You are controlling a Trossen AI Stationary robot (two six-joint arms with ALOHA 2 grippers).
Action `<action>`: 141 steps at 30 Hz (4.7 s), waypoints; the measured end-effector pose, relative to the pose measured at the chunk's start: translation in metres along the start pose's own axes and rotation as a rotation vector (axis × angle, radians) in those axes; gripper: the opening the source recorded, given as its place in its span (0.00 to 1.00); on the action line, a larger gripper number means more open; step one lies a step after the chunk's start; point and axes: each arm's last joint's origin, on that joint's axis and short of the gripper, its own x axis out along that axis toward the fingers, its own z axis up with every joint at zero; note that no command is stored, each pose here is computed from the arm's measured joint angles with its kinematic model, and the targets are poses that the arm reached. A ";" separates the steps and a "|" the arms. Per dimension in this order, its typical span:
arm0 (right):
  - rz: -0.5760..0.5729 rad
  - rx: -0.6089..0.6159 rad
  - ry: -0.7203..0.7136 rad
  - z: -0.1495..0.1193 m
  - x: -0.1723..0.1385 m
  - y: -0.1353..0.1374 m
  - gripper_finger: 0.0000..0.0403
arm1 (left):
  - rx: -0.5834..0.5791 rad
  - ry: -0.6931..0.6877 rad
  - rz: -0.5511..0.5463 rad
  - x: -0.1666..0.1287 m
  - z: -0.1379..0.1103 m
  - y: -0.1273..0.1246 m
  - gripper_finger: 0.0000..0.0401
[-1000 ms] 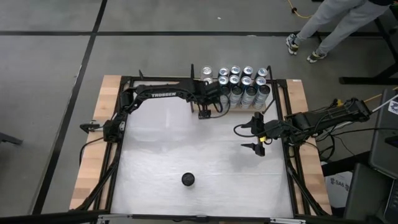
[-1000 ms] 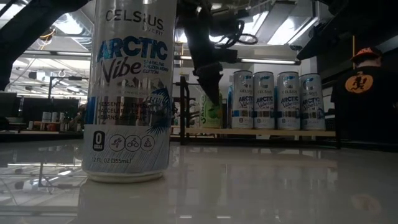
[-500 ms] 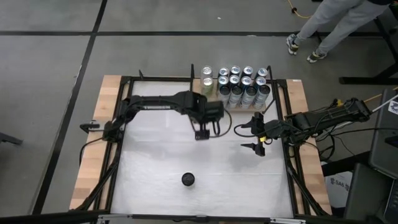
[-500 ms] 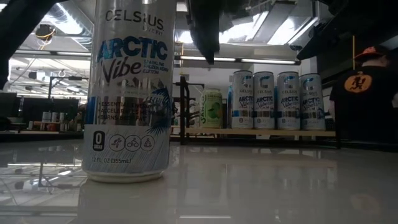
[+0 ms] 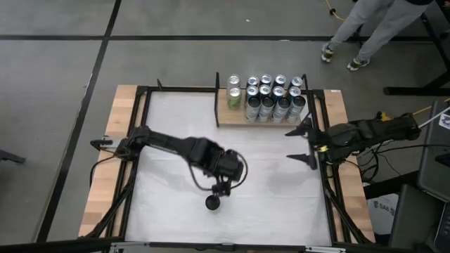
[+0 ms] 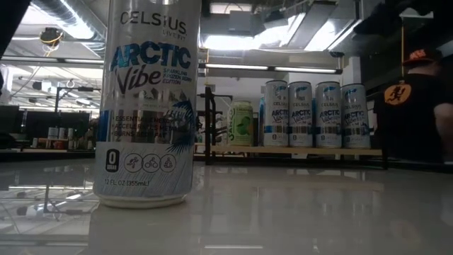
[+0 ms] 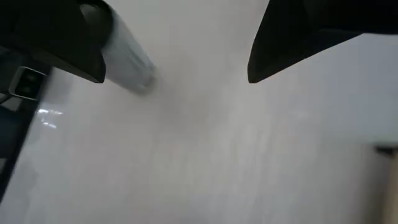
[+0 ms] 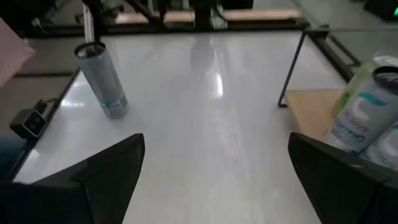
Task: Place canned beverage on shelf
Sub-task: Put the white-blue soda can on the shelf aligned with the other white-blue soda cans
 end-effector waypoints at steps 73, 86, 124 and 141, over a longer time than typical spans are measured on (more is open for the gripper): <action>0.132 -0.011 -0.466 -0.132 0.033 -0.010 0.96 | -0.013 -0.021 0.028 0.058 -0.074 -0.089 0.96; 0.132 -0.011 -0.465 -0.132 0.033 -0.010 0.96 | -0.023 -0.026 0.025 0.068 -0.075 -0.089 0.96; 0.131 -0.014 -0.470 -0.132 0.034 -0.010 0.96 | 0.068 0.027 -0.046 0.071 -0.029 -0.047 0.59; 0.157 0.011 -0.469 -0.132 0.033 -0.009 0.96 | 0.304 -0.083 -0.009 0.052 0.039 0.040 0.59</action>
